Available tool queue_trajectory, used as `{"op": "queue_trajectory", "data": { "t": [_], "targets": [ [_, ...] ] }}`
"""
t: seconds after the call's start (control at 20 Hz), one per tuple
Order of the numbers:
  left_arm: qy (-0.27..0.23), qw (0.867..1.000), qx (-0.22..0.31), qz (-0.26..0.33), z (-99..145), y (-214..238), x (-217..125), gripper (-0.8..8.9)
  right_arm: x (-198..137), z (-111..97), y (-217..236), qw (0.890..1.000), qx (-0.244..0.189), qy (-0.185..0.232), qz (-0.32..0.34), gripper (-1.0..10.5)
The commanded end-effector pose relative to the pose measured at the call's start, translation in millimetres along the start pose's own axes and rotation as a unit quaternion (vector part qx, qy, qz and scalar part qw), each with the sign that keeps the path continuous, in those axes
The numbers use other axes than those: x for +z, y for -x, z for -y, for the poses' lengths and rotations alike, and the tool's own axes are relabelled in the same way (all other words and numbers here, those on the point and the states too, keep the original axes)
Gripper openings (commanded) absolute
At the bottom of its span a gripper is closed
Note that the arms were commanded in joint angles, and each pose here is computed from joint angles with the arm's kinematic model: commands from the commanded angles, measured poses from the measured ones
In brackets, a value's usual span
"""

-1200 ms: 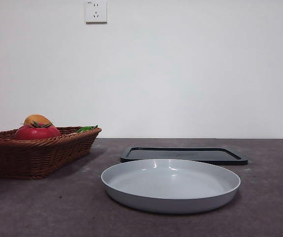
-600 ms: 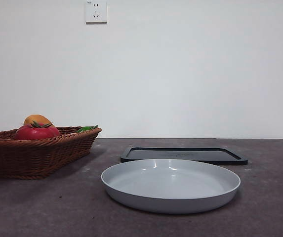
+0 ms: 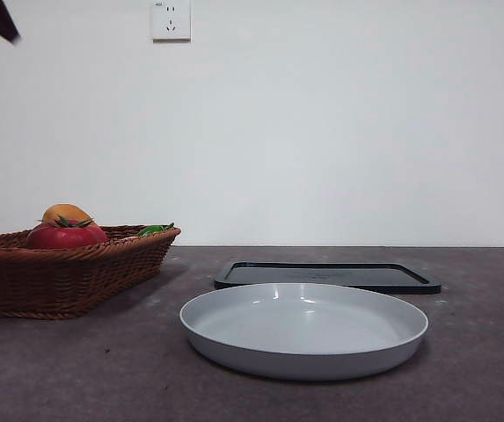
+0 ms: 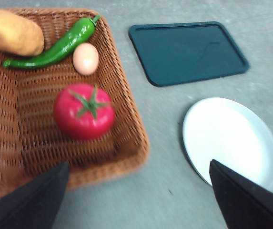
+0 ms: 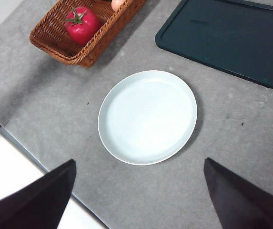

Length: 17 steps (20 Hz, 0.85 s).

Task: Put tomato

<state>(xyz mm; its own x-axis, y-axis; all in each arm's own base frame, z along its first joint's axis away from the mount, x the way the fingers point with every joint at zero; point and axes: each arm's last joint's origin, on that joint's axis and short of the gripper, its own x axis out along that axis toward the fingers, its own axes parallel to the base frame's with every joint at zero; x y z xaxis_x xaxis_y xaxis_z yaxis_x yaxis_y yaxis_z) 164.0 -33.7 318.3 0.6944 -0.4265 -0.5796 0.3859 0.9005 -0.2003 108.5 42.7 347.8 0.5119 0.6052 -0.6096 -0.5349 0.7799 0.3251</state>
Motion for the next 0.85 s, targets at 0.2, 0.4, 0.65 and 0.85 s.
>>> {"op": "queue_trajectory", "data": {
  "t": [0.2, 0.4, 0.65, 0.85],
  "targets": [
    [-0.038, 0.999, 0.028, -0.012, -10.8, -40.6, 16.2, 4.73, 4.8, -1.9, 1.9, 1.000, 0.002, 0.010, 0.008, 4.3],
    [-0.062, 0.997, 0.037, -0.031, -17.4, -72.2, 19.0, 4.73, 4.7, -1.9, 1.9, 1.000, 0.002, 0.010, 0.008, 4.3],
    [-0.087, 0.994, 0.052, -0.043, -23.2, -103.7, 19.4, 4.73, 4.7, -1.9, 1.9, 1.000, 0.002, 0.009, 0.008, 4.3],
    [-0.090, 0.993, 0.049, -0.050, -27.8, -124.2, 17.5, 4.73, 4.7, -1.9, 1.9, 1.000, 0.002, 0.009, 0.008, 4.3]
  ]
}}
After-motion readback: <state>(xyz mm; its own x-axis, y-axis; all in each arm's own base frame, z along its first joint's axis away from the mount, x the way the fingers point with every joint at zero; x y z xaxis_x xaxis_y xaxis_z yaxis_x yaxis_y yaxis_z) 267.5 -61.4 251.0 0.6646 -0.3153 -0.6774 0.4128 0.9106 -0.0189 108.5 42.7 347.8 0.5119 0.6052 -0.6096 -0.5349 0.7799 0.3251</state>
